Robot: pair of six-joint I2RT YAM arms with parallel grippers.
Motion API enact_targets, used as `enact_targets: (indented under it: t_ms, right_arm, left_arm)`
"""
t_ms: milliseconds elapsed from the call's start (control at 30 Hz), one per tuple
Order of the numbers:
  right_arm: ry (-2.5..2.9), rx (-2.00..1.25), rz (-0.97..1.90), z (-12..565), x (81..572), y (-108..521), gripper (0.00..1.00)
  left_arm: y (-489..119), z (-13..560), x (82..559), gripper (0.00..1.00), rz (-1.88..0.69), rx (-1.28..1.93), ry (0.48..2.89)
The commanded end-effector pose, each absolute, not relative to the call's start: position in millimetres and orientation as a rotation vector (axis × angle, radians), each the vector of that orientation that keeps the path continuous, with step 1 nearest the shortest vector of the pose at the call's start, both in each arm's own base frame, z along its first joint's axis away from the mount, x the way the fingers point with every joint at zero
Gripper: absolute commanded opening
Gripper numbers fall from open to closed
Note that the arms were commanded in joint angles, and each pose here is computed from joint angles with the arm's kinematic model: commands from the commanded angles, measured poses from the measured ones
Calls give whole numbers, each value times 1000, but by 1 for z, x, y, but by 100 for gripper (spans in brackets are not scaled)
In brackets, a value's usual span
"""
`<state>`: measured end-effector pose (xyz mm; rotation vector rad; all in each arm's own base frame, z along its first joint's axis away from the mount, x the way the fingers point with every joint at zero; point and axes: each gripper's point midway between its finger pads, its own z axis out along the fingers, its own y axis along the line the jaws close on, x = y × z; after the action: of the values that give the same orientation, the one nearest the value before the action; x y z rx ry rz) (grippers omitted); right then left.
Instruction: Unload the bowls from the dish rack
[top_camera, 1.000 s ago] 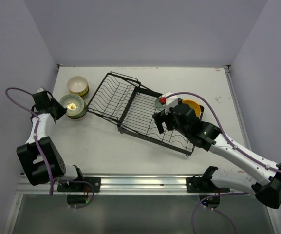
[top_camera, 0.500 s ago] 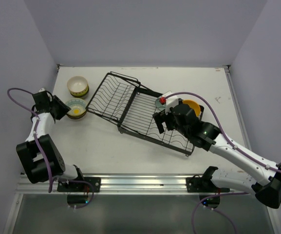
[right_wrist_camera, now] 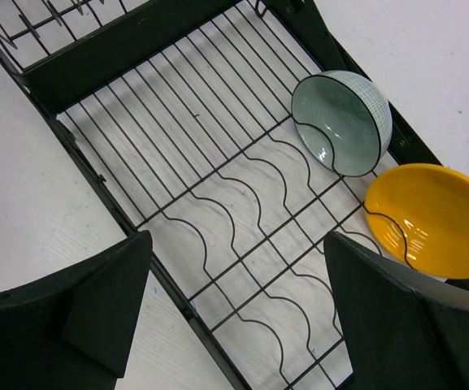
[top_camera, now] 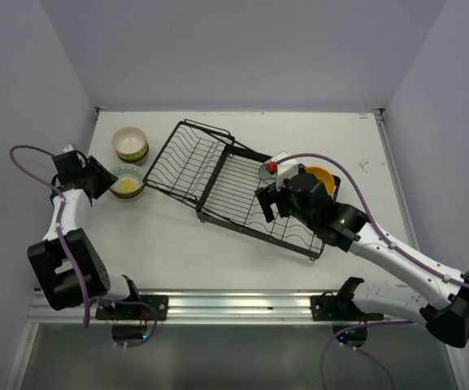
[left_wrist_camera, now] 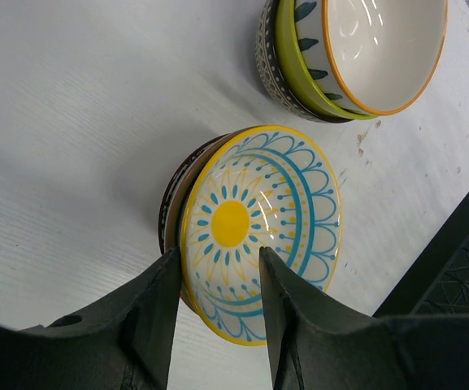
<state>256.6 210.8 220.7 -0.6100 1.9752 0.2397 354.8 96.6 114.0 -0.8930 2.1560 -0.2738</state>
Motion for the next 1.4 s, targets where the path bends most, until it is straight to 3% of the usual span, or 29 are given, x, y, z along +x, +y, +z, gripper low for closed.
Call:
enact_targets:
  t_ms: [0,267,500,1367]
  right_arm:
    - [1939,-590,219,229,262,208,91]
    - [1948,-591,208,225,262,207,91]
    - [1950,-599,213,224,262,208,84]
    - [1947,-595,203,223,263,208,83]
  left_arm:
    - [109,154,364,46,-216,-828,2048]
    - [108,173,361,45,-211,-793,1988]
    - [96,158,368,3,-305,-782,2035]
    - [101,110,361,0,-277,-886,2168]
